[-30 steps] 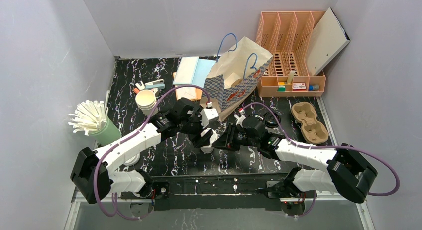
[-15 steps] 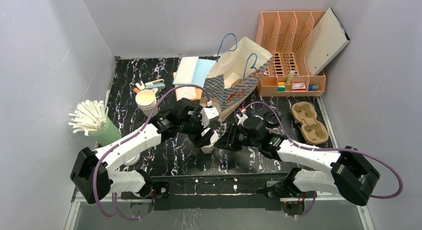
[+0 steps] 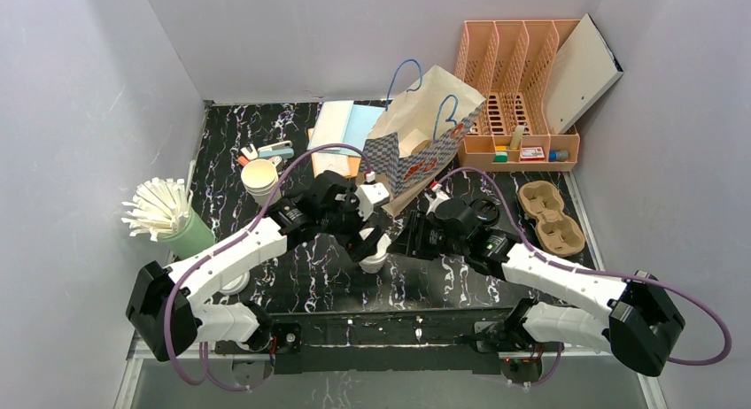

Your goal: Pack the takeout coffee

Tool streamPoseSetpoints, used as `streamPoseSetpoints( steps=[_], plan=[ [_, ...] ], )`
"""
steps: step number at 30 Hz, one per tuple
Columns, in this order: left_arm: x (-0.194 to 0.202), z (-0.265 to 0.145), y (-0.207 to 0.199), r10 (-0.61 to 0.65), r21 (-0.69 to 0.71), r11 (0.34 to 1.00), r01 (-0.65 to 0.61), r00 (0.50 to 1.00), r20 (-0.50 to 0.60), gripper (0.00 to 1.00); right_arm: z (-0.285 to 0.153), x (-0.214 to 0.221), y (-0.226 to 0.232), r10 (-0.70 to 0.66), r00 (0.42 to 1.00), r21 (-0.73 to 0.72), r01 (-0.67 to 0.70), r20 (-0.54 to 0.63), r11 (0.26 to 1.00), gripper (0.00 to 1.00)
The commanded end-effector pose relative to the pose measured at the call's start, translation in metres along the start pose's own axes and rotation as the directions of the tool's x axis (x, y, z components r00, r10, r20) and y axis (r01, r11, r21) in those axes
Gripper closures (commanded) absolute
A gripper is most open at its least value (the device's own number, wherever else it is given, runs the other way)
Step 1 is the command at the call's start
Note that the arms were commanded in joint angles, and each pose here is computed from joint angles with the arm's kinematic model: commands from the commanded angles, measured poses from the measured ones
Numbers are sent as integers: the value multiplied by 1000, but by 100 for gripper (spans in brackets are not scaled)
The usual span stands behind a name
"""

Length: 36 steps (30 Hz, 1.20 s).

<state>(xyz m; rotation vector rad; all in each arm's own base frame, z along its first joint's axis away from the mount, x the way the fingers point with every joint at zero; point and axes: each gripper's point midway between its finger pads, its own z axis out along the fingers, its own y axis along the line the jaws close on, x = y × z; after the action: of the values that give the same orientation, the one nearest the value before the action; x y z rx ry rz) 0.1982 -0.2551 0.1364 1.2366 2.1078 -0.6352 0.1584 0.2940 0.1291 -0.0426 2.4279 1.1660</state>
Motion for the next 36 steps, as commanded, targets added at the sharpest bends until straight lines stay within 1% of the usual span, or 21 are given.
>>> streamPoseSetpoints(
  steps=[1,7,10,11,13,14,16,17,19,22,25,27,30,33,36],
  plan=[
    [-25,-11,-4,-12,11,1000,12,999,47,2,-4,-18,11,-53,998,-2,53,45,999,47],
    [-42,-24,-8,-44,8,999,44,994,97,2,-7,-30,17,-98,993,12,98,59,995,46],
    [-53,-34,-1,-116,-50,991,124,984,133,2,-7,-35,20,-149,988,35,147,46,988,43],
    [-55,-37,2,-165,-72,982,176,976,143,2,-8,-39,24,-166,985,39,164,46,986,44],
    [-53,-42,8,-236,-124,959,256,959,158,2,-9,-43,26,-197,979,48,195,42,980,50],
    [-50,-45,11,-269,-149,944,294,948,172,3,-11,-44,27,-202,979,50,200,42,979,53],
    [-42,-51,17,-337,-198,905,376,919,204,9,-11,-45,33,-207,978,33,206,35,978,57],
    [-38,-53,18,-359,-208,891,403,907,218,12,-11,-44,35,-206,978,24,205,25,978,59],
    [-28,-56,17,-425,-212,853,476,871,246,20,-9,-41,37,-203,979,15,203,0,979,63],
    [-27,-60,10,-500,-160,813,560,812,303,34,-4,-39,37,-196,980,24,196,-28,980,67],
    [-28,-60,-1,-582,-73,767,638,739,340,52,-2,-38,34,-189,981,40,190,-44,981,68],
    [-26,-57,-7,-621,-28,745,667,707,339,59,0,-37,32,-186,981,48,188,-53,981,69],
    [-19,-51,-13,-650,-7,729,685,695,308,64,1,-36,31,-184,981,51,187,-62,981,70],
    [-11,-44,-13,-662,-17,720,693,695,282,67,4,-35,30,-184,980,55,188,-71,981,70],
    [-6,-40,-10,-668,-37,710,704,689,280,70,6,-34,29,-184,980,55,188,-79,981,73]
  ],
)
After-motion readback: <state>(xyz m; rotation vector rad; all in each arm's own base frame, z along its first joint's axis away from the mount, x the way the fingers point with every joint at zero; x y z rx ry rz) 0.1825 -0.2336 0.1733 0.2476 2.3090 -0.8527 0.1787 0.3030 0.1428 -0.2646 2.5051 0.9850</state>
